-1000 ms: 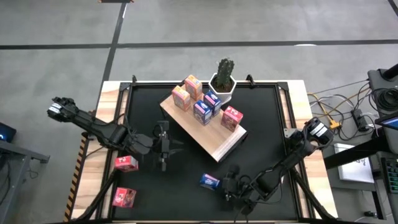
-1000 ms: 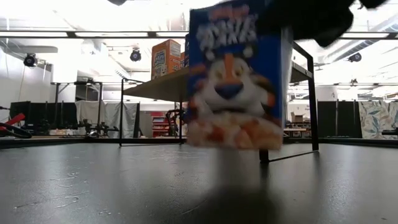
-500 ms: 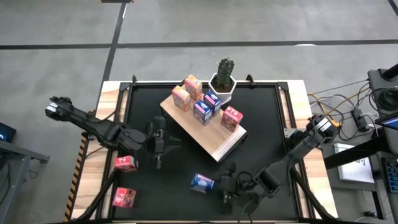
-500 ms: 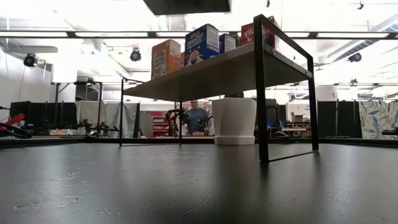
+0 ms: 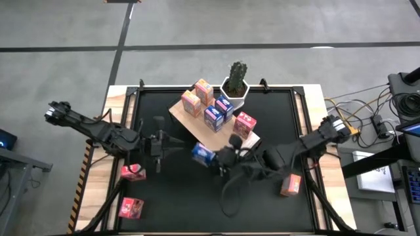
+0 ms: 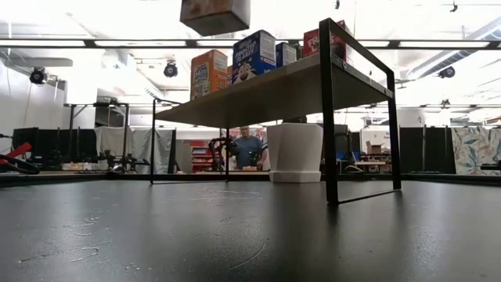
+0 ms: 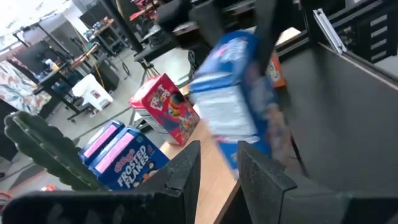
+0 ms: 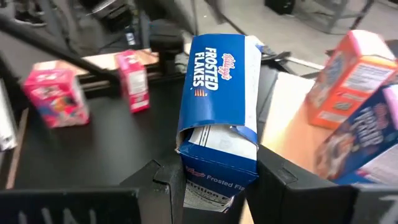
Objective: Stack cereal on shelf
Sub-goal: Put the blue cereal box on the shelf aligned with the other blue cereal boxes, then put the orange cereal box on the shelf aligned with the other orange cereal boxes
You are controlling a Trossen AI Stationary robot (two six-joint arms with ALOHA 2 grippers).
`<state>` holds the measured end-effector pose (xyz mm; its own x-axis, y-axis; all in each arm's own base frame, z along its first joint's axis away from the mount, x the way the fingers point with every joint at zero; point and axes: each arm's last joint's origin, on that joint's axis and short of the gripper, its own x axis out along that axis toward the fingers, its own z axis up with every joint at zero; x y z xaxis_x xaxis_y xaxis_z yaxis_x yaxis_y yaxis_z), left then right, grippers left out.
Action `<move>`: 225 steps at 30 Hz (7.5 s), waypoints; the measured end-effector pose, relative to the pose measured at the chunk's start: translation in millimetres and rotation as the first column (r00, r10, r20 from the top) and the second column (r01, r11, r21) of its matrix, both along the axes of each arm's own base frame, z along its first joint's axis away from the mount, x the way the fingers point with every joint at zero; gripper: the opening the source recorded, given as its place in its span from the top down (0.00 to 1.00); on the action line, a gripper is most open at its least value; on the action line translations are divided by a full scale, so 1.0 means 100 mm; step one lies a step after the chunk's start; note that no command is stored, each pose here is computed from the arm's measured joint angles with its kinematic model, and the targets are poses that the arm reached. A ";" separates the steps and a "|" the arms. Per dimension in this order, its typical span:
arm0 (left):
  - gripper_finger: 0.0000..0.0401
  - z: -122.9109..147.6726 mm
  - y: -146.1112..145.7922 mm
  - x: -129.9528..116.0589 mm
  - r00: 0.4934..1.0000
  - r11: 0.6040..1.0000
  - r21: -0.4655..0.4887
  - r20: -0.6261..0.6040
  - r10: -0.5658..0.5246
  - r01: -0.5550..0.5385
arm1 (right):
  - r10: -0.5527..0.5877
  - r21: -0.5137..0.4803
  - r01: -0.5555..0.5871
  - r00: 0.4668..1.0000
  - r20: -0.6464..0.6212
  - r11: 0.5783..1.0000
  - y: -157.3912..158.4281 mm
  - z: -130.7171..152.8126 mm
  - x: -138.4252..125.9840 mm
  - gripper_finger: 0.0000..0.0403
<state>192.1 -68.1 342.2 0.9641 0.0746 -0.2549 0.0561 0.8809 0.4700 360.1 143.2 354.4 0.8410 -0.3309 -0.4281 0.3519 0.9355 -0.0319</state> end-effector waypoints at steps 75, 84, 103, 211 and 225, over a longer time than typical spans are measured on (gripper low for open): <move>0.78 -0.19 0.04 -0.01 0.989 0.989 0.062 -0.054 0.137 -0.134 | -0.200 0.009 0.202 0.974 -0.109 0.979 -0.63 -0.01 0.12 0.51; 0.78 -0.19 0.04 -0.01 0.989 0.989 0.063 -0.055 0.137 -0.134 | -0.144 -0.017 0.143 0.975 -0.168 0.990 -0.47 0.37 -0.09 0.54; 0.78 -0.20 0.04 -0.01 0.989 0.989 0.064 -0.057 0.137 -0.133 | -0.194 -0.186 0.142 0.935 -0.297 0.972 -0.48 -0.39 -0.04 0.98; 0.84 -0.48 0.37 0.18 0.991 0.978 0.177 -0.061 0.119 -0.107 | -0.033 0.004 0.035 0.966 -0.255 0.999 -0.52 0.27 -0.52 0.98; 0.84 -0.46 0.37 0.17 0.992 0.977 0.185 -0.047 0.116 -0.106 | -0.235 0.372 0.486 0.802 -0.549 0.791 -0.02 0.03 -1.18 0.98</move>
